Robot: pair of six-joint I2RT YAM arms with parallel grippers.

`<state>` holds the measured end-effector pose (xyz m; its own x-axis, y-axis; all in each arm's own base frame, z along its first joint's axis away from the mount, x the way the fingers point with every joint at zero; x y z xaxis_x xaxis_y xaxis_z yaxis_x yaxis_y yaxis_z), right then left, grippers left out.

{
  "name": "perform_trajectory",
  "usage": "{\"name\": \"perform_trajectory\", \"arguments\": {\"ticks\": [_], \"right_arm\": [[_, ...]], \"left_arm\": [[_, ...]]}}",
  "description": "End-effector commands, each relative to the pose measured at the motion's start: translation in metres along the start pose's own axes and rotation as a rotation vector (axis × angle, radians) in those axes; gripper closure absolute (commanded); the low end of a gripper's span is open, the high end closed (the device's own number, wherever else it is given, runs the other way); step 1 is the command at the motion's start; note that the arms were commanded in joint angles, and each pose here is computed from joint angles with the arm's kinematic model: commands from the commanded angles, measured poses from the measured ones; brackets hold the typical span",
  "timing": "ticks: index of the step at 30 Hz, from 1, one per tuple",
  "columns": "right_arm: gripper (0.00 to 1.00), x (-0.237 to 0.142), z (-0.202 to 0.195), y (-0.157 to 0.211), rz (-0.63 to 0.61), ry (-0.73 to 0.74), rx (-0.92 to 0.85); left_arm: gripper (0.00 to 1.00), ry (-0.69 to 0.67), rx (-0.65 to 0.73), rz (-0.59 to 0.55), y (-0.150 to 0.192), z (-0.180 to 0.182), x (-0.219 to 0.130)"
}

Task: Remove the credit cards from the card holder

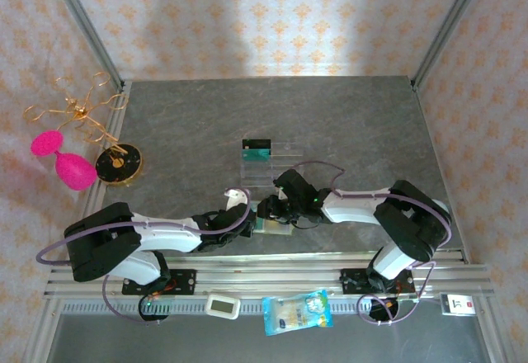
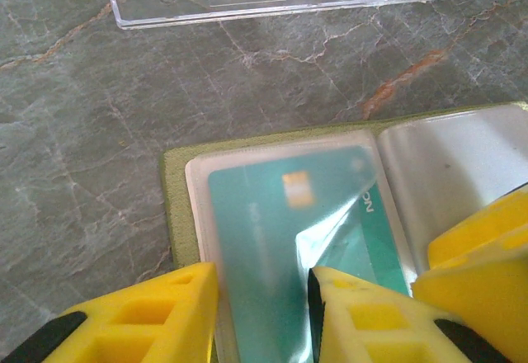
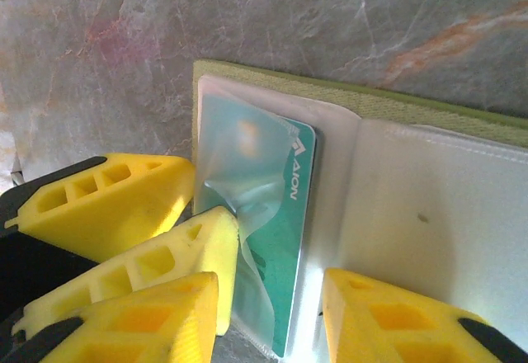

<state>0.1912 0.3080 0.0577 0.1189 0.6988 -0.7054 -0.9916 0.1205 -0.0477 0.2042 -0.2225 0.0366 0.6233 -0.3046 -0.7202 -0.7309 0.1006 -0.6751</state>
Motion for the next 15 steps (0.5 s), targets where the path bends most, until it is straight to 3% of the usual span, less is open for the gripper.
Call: {"name": "perform_trajectory", "arguments": {"ticks": [1, 6, 15], "right_arm": [[0.59, -0.028, 0.043, -0.026, -0.149, -0.156, -0.034], [0.55, -0.044, 0.046, -0.034, -0.215, -0.203, 0.0], [0.55, -0.014, 0.036, -0.023, -0.084, -0.188, 0.049]], "left_arm": [[0.66, 0.055, 0.014, 0.049, 0.011, -0.009, 0.0], [0.66, 0.056, 0.015, 0.045, 0.01, -0.011, 0.0], [0.66, 0.054, 0.007, 0.04, 0.01, -0.008, -0.001]]}}
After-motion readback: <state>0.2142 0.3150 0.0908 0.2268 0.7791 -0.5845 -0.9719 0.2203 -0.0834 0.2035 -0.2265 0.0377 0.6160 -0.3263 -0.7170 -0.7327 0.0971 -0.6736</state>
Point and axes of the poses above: each hand's point on the last joint's axis, 136 mm out from that joint toward the fingers, its own x axis out along the fingers, its own z axis along the line the jaws close on, y = z × x, the point moved 2 cm from there along -x, back along the fingers, and after that the axes turned 6 degrees about x, right-handed, at the moved point
